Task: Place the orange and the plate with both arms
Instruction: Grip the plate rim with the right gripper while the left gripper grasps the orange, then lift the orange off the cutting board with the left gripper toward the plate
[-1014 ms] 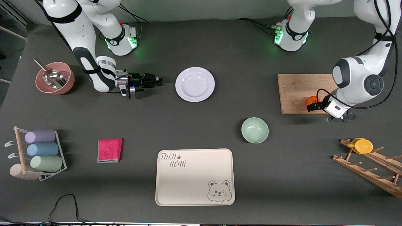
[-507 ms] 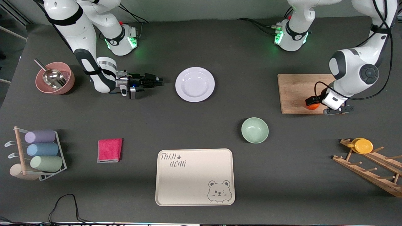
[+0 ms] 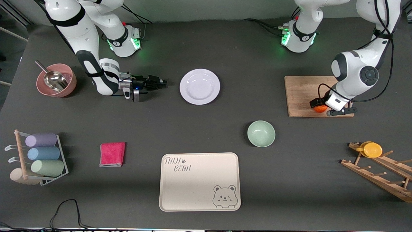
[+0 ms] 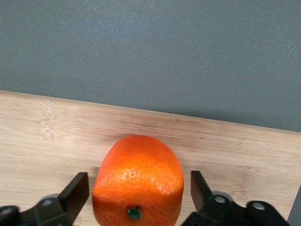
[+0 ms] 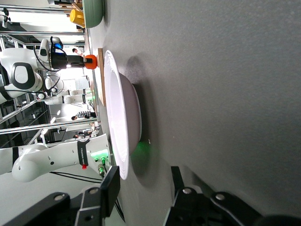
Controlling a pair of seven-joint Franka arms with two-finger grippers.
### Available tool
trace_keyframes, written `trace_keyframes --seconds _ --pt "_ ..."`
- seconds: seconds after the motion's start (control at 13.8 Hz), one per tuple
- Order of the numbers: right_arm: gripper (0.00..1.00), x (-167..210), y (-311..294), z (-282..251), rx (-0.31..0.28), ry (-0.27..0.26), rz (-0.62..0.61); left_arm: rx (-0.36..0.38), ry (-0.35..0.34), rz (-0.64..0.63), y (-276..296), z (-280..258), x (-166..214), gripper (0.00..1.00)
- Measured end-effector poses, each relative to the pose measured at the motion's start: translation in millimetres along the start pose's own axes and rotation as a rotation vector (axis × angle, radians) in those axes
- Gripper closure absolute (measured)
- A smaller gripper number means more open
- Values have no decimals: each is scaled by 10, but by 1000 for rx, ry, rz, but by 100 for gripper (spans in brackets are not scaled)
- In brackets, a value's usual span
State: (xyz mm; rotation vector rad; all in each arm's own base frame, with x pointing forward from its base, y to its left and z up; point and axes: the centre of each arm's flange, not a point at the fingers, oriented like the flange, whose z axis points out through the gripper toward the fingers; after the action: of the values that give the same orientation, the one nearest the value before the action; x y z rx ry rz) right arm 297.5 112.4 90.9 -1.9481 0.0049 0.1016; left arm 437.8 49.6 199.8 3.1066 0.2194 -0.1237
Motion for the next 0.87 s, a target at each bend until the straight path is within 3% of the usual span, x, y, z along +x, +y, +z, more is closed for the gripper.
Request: trace_keyframes --seconds 0.07,0.14,0.22,0.29,0.72,0.87 --pt "49 2 -1 0 0 0 0 0 2 2 3 -3 3 5" --pt "49 3 -1 0 0 0 -1 0 6 3 6 -6 7 13" --pt "49 4 -1 0 0 0 -1 1 8 5 8 -12 11 26" --pt "49 5 0 0 0 0 -1 0 10 6 9 -20 14 30" --pt "49 10 1 1 0 0 -1 -1 23 10 31 -97 80 30" --pt "49 12 1 2 0 0 -1 -8 -8 22 91 -320 168 30"
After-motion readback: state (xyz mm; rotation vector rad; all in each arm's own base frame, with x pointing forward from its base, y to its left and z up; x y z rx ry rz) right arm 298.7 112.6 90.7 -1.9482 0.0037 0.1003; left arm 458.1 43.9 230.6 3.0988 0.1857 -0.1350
